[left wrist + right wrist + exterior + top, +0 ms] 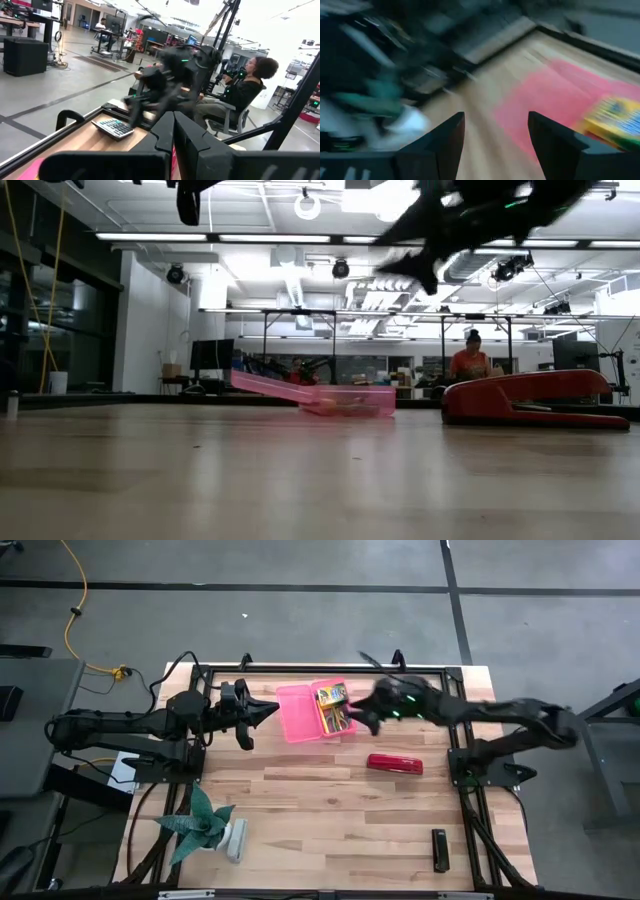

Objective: Pack school essentials
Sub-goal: Put the black stapler into the pink supply box

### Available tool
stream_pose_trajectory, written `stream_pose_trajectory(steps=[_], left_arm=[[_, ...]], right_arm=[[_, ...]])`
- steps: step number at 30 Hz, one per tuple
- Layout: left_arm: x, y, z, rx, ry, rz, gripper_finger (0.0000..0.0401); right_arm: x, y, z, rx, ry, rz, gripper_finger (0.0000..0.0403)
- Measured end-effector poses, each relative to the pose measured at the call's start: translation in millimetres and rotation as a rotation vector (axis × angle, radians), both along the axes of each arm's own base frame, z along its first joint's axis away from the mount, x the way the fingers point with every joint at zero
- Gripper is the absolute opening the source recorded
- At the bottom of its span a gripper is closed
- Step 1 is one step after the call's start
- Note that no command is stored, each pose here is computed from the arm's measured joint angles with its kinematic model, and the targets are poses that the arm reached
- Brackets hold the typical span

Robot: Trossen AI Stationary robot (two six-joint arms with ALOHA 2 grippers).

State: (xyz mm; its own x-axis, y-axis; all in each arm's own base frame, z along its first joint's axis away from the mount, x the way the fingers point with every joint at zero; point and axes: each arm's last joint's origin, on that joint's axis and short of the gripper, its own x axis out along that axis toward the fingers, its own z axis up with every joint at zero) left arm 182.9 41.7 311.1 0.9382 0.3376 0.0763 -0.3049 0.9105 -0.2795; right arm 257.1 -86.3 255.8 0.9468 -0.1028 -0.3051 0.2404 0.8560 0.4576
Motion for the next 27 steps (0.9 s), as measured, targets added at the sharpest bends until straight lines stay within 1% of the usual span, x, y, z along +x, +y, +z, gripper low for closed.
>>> stream_pose_trajectory(steps=[2, 4, 6, 8, 10, 12, 19, 27], left_arm=[[0.0, 0.0, 0.0, 0.009, 0.004, 0.0, 0.0], [0.0, -0.1, -0.1, 0.014, 0.006, -0.001, 0.0], [0.1, -0.3, -0.1, 0.022, 0.009, -0.011, 0.0], [0.2, -0.6, -0.2, 0.042, 0.016, -0.019, 0.0], [0.3, -0.7, -0.2, 0.047, 0.018, -0.022, 0.0], [0.3, -0.7, -0.2, 0.048, 0.018, -0.022, 0.0], [0.3, -0.8, -0.2, 0.048, 0.018, -0.023, 0.0], [0.3, -0.7, -0.2, 0.047, 0.018, -0.022, 0.0]], right_arm=[[-17.2, 16.7, 5.7, -0.025, -0.124, 0.036, 0.021], [-31.5, 29.7, 9.7, -0.061, -0.216, 0.051, 0.021], [-42.9, 40.2, 13.0, -0.121, -0.286, 0.068, 0.021], [-51.8, 48.5, 15.2, -0.18, -0.323, 0.089, 0.021], [-57.0, 53.8, 17.4, -0.224, -0.336, 0.11, 0.021], [-59.8, 56.9, 20.3, -0.242, -0.35, 0.119, 0.021], [-60.6, 57.9, 21.0, -0.219, -0.356, 0.12, 0.021], [-60.6, 57.9, 21.0, -0.219, -0.356, 0.12, 0.021]])
